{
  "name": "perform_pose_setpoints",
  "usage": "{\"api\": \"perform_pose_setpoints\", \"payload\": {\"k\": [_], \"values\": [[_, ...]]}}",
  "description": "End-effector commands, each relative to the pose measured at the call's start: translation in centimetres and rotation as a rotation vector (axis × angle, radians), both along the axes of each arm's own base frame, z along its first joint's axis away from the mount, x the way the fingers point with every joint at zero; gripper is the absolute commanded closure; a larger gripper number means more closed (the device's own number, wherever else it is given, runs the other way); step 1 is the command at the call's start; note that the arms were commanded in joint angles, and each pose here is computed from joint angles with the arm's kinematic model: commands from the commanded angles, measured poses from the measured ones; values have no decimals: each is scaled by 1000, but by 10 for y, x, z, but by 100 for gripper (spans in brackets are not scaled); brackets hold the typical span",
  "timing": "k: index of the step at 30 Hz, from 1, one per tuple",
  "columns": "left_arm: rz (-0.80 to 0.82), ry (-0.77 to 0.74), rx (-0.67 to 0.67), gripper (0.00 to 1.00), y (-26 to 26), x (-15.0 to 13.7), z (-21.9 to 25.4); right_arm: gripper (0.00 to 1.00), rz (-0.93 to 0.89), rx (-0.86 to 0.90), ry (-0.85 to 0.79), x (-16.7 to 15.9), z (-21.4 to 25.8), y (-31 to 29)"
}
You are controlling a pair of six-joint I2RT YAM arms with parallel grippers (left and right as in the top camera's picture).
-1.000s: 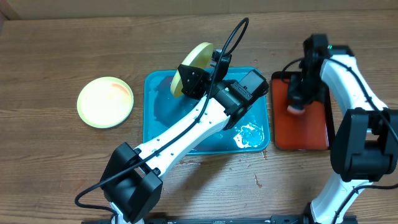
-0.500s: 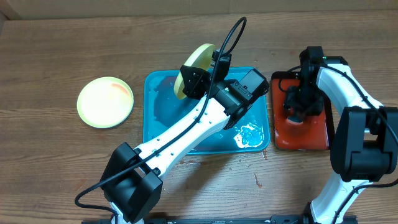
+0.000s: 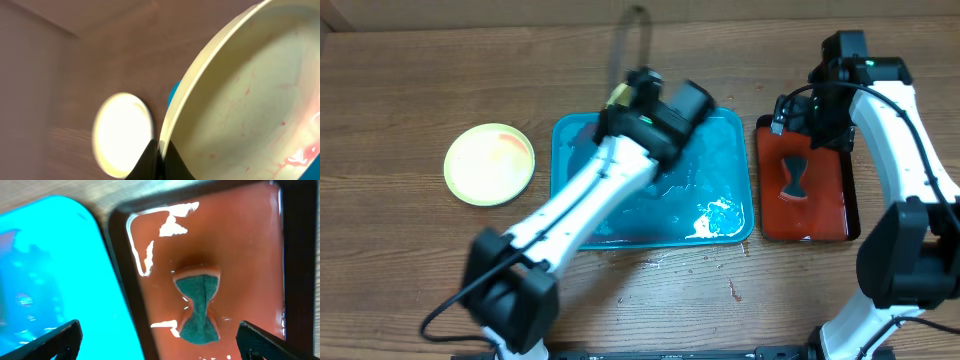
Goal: Clean dirty plates on tray and stack at the side
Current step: 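Carry the yellow plate left and set it on the plate stack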
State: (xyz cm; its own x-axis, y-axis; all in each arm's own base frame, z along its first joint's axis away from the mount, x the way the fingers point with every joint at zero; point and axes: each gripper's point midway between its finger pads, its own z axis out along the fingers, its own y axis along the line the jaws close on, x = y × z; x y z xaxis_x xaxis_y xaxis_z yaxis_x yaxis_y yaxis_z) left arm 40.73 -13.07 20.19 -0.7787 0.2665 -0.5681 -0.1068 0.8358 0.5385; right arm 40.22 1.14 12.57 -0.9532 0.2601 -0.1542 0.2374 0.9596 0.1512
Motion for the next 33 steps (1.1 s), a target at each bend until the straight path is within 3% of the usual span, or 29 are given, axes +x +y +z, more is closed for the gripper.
{"api": "perform_pose_setpoints", "payload": {"k": [1, 7, 11, 19, 25, 33], "values": [[-45, 95, -351, 96, 14, -1, 11, 0, 2, 22, -40, 3, 15, 3], [-4, 181, -700, 96, 76, 8, 7, 0, 2, 22, -41, 4, 15, 3], [123, 193, -825, 96, 139, 8, -5, 0, 2, 22, -43, 4, 15, 2], [458, 135, -925, 96, 266, -21, -44, 0, 2, 21, -60, 8, 16, 2], [611, 113, -1005, 96, 289, -45, -102, 0, 2, 21, -69, 10, 16, 2], [722, 60, -1011, 96, 293, -57, -150, 0, 6, 20, -62, 9, 16, 2]]}}
